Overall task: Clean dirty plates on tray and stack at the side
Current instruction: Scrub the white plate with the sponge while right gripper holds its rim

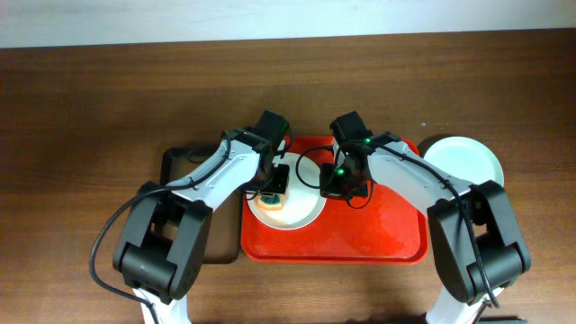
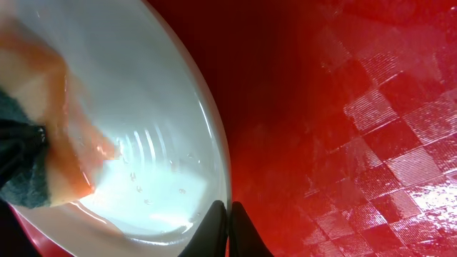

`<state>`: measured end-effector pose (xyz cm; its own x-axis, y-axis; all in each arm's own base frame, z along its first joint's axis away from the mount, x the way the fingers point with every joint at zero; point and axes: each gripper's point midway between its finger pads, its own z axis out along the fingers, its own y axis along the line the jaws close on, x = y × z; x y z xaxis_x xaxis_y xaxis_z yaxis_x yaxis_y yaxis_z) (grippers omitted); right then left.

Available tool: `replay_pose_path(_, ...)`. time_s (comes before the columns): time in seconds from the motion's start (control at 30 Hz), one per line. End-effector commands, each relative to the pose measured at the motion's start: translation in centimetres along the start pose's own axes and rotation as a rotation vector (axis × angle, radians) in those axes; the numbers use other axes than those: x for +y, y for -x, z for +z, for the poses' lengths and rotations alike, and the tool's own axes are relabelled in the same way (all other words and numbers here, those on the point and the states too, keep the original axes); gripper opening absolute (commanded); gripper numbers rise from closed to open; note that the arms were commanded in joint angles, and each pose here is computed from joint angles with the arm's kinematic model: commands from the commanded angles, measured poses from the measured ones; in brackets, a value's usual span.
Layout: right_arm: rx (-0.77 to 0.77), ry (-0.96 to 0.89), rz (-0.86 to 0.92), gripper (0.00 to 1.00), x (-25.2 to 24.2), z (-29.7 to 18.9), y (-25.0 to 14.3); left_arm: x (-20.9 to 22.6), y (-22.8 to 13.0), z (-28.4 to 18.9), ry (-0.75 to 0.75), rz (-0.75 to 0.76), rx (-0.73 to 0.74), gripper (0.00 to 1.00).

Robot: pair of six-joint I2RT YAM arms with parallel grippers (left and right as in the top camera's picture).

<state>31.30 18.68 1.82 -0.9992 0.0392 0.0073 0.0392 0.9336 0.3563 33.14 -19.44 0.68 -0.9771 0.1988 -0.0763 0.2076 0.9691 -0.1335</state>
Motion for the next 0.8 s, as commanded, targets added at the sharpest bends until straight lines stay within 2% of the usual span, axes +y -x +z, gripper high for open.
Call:
replay_pose_path(0.0, 0.007, 0.014, -0.018, 0.04, 0.5, 0.1, -0.4, -2.4, -3.1, 4.0, -0.167, 0.003, 0.181, 0.00)
replay_pose_path(0.07, 0.006, 0.014, -0.019, 0.04, 0.6, 0.1, -0.4, -5.8, -3.8, 2.7, -0.385, 0.058, 0.216, 0.00)
replay_pose_path(0.13, 0.006, 0.014, -0.019, 0.04, 0.6, 0.1, -0.4, -6.2, -3.3, 0.7, -0.411, 0.062, 0.181, 0.00)
replay_pose_path(0.23, 0.004, 0.015, -0.020, 0.05, 0.6, 0.1, -0.3, -5.1, -1.5, -2.3, -0.311, 0.066, 0.052, 0.00)
replay_pose_path(0.27, 0.004, 0.015, -0.020, 0.05, 0.6, 0.1, -0.3, -3.8, -0.3, -4.2, -0.224, 0.057, -0.038, 0.00)
replay_pose_path(0.33, 0.004, 0.015, -0.020, 0.05, 0.6, 0.1, -0.3, -2.0, 0.5, -4.8, -0.113, 0.029, -0.091, 0.00)
replay_pose_path(0.5, 0.004, 0.015, -0.020, 0.04, 0.6, 0.1, -0.3, 0.3, 0.9, -1.5, 0.010, -0.016, -0.063, 0.00)
replay_pose_path(0.57, 0.003, 0.015, -0.020, 0.04, 0.6, 0.1, -0.3, 0.7, 0.3, 1.1, 0.023, -0.023, -0.006, 0.00)
replay_pose_path(0.63, 0.003, 0.015, -0.020, 0.04, 0.6, 0.1, -0.3, -0.4, -1.5, 3.0, -0.045, -0.029, 0.094, 0.00)
replay_pose_path(0.67, 0.003, 0.015, -0.020, 0.04, 0.6, 0.1, -0.3, -2.1, -2.4, 3.2, -0.153, 0.032, 0.142, 0.00)
replay_pose_path(0.7, 0.003, 0.015, -0.020, 0.04, 0.6, 0.1, -0.3, -3.7, -3.0, 2.6, -0.264, 0.098, 0.170, 0.00)
replay_pose_path(0.77, -0.001, 0.017, -0.021, 0.04, 0.6, 0.1, -0.2, -3.1, -2.2, 0.3, -0.311, 0.082, 0.193, 0.00)
